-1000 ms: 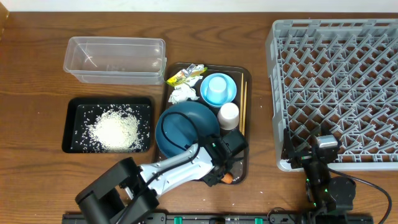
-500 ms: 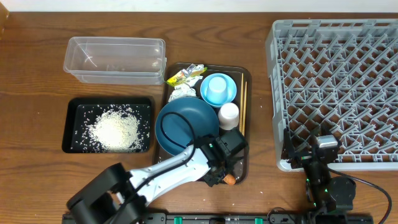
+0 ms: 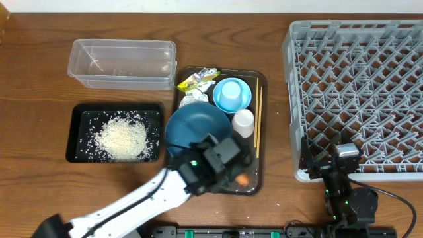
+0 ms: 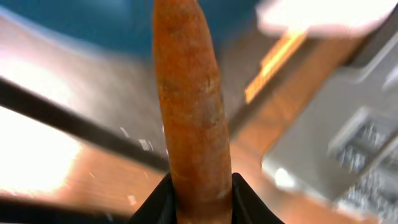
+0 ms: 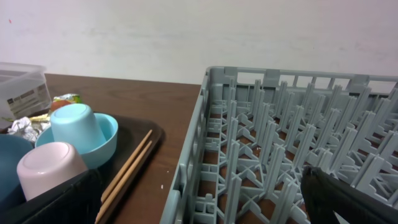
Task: Sort waste into correct bins and load items into the dishwasher rack
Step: 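Carry the carrot left and drop it onto the black tray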
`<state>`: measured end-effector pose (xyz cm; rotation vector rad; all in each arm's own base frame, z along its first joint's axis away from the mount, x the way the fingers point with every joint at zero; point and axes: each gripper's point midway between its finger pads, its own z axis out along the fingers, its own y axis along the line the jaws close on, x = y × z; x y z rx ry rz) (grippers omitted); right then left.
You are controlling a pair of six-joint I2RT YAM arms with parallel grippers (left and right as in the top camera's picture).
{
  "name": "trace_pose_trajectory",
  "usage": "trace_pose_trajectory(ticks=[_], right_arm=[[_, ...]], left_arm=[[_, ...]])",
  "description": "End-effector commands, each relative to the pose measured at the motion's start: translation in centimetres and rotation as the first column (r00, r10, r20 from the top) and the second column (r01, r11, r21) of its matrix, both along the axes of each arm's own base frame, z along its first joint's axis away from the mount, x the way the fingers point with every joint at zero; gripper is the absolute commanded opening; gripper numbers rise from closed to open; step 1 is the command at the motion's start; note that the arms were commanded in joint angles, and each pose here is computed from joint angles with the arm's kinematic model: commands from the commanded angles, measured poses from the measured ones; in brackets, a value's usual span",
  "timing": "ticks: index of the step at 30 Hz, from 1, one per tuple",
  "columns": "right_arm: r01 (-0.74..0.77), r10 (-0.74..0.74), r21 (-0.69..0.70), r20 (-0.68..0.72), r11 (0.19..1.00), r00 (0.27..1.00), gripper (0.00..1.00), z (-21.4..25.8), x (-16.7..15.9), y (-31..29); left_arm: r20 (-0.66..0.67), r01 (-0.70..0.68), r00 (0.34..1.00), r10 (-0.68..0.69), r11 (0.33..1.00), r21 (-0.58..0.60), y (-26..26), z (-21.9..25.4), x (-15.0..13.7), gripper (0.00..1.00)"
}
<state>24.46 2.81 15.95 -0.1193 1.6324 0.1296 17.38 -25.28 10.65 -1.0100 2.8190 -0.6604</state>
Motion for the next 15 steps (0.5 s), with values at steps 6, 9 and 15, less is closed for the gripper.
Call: trace_pose_trajectory(ticks=[6, 9, 15], right_arm=[[0.012, -0.012, -0.011, -0.001, 1.000, 1.000, 0.99, -0.1, 0.0, -0.3], [0.012, -0.012, -0.011, -0.001, 1.000, 1.000, 0.99, -0.1, 0.0, -0.3], [0.012, -0.012, -0.011, -0.001, 1.000, 1.000, 0.99, -0.1, 0.0, -0.3]], left_arm=[[0.285, -0.448, 0.883, 0.374, 0.851, 0.272, 14.8, 2.4, 7.5, 0.23], [0.318, -0.548, 0.831, 0.457, 0.771, 0.323, 19.3, 2.4, 9.0, 0.24], [0.304, -0.677, 0.735, 0.606, 0.633, 0.375, 26.1, 1.0, 10.7, 0.27]])
